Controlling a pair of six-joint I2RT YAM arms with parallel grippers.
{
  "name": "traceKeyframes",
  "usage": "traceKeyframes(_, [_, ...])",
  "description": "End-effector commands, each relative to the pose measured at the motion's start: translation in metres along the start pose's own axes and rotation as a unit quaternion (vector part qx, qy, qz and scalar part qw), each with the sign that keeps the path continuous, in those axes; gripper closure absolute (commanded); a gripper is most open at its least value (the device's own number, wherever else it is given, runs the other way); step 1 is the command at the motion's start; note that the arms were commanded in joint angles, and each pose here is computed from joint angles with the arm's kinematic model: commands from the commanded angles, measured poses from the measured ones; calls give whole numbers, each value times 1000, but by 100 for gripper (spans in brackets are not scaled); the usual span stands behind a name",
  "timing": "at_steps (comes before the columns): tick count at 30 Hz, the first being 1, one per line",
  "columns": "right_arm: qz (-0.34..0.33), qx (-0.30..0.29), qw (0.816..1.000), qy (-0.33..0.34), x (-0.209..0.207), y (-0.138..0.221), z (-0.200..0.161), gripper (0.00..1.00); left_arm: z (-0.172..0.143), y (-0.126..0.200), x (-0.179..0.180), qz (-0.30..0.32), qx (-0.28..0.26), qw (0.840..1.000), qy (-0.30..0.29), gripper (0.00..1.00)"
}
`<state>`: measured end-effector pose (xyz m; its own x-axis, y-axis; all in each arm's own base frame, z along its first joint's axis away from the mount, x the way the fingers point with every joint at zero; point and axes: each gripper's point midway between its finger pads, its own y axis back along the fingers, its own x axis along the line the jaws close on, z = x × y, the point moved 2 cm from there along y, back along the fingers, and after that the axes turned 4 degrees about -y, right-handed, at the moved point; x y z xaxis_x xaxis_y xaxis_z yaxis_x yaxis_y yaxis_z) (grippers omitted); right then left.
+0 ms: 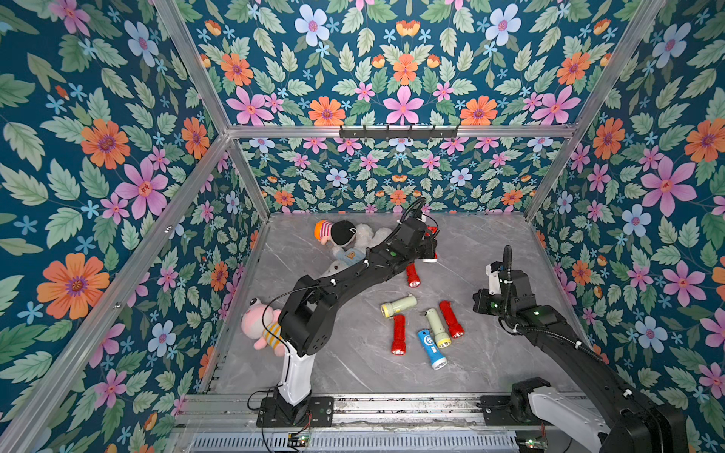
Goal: Close the plug at the bottom of the flashlight
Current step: Place the flashlight at the center of the board.
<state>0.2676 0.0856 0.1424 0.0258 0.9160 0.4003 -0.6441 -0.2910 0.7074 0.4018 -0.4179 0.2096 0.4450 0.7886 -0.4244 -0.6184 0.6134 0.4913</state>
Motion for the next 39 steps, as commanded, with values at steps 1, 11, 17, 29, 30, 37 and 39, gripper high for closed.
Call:
traceKeyframes(1, [14, -13, 1000, -2, 4, 0, 3, 96, -14, -16, 1, 24, 20, 999, 31, 100])
traceKeyframes(11, [31, -4, 999, -6, 6, -4, -3, 96, -45, -45, 14, 44, 35, 996, 68, 100])
traceKeyframes(17, [40, -11, 999, -10, 8, -4, -4, 96, -66, -63, 17, 42, 62, 994, 75, 100])
traceKeyframes(29, [51, -36, 998, 1, 10, 7, -1, 92, -92, -69, 33, 69, 97, 990, 78, 100])
traceKeyframes(30, [52, -36, 998, 1, 10, 7, -1, 92, -94, -69, 34, 70, 100, 989, 78, 100])
traceKeyframes(37, [57, -26, 998, -3, 11, 2, -4, 91, -111, -67, 44, 82, 117, 986, 86, 100])
traceKeyframes(39, [59, -24, 998, -4, 12, 1, -5, 91, -112, -67, 46, 88, 118, 985, 86, 94])
